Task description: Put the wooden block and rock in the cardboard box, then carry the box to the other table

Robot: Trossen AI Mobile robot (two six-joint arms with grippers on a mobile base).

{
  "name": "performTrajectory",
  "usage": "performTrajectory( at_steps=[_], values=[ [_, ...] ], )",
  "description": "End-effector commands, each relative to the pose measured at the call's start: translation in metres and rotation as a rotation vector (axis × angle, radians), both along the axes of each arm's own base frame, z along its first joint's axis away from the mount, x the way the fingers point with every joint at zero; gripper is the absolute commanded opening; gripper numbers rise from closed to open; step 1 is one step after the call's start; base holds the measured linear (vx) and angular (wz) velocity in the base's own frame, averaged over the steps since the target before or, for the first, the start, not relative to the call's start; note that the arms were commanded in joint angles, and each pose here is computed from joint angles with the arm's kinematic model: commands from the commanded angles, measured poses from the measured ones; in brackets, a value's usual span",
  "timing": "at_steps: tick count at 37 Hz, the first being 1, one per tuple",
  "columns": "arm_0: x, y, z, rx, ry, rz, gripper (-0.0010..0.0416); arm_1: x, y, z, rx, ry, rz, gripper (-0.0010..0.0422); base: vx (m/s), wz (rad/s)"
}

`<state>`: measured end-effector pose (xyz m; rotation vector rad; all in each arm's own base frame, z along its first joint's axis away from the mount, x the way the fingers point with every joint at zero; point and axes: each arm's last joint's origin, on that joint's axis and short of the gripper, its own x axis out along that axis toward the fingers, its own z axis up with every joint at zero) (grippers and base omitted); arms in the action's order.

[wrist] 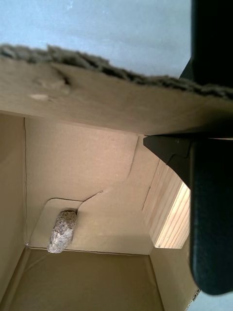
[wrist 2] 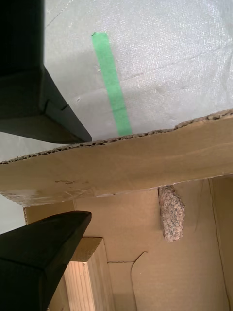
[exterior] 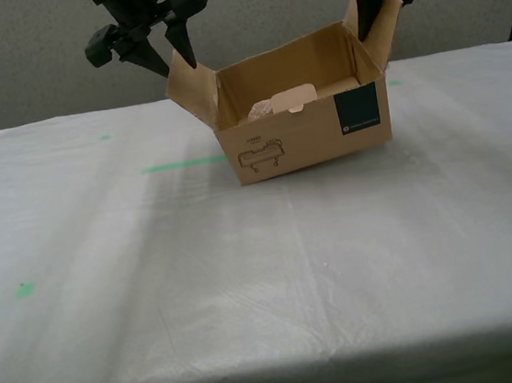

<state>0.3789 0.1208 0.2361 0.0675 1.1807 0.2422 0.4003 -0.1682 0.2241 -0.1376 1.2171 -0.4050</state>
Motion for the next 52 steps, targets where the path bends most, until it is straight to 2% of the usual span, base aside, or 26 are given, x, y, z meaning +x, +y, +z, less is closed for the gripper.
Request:
performTrajectory(
  at_steps=[1, 18, 24, 38, 45, 48, 52],
  values=[
    [0.0004, 0.0000, 0.0008, -0.001, -0.006, 0.000, 0.0003, -0.0007, 0.0001, 0.0000, 0.002, 0.007, 0.002, 0.0201, 0.000, 0.000],
    [0.0008, 0.0003, 0.0010, 0.000, -0.012, 0.001, 0.0003, -0.0015, 0.0006, -0.0004, 0.006, 0.017, 0.002, 0.0307, 0.000, 0.000],
    [0.0010, 0.0002, 0.0010, 0.001, -0.013, 0.000, 0.0003, -0.0019, 0.0007, -0.0005, 0.008, 0.021, 0.001, 0.0330, 0.000, 0.000],
    [0.0034, 0.0011, 0.0023, 0.012, -0.041, -0.005, 0.0003, -0.0021, 0.0009, -0.0007, 0.009, 0.024, 0.001, 0.0338, 0.000, 0.000],
    [0.0038, 0.0018, 0.0026, 0.003, -0.054, 0.023, 0.0004, -0.0020, 0.0008, -0.0006, 0.008, 0.023, 0.001, 0.0339, 0.000, 0.000],
    [0.0040, 0.0018, 0.0027, 0.003, -0.055, 0.023, 0.0021, -0.0018, 0.0007, -0.0005, 0.008, 0.020, 0.001, 0.0338, 0.000, 0.000],
    [0.0045, 0.0020, 0.0030, 0.006, -0.062, 0.022, 0.0067, -0.0017, 0.0007, -0.0005, 0.007, 0.020, 0.002, 0.0339, 0.000, 0.000]
  ],
)
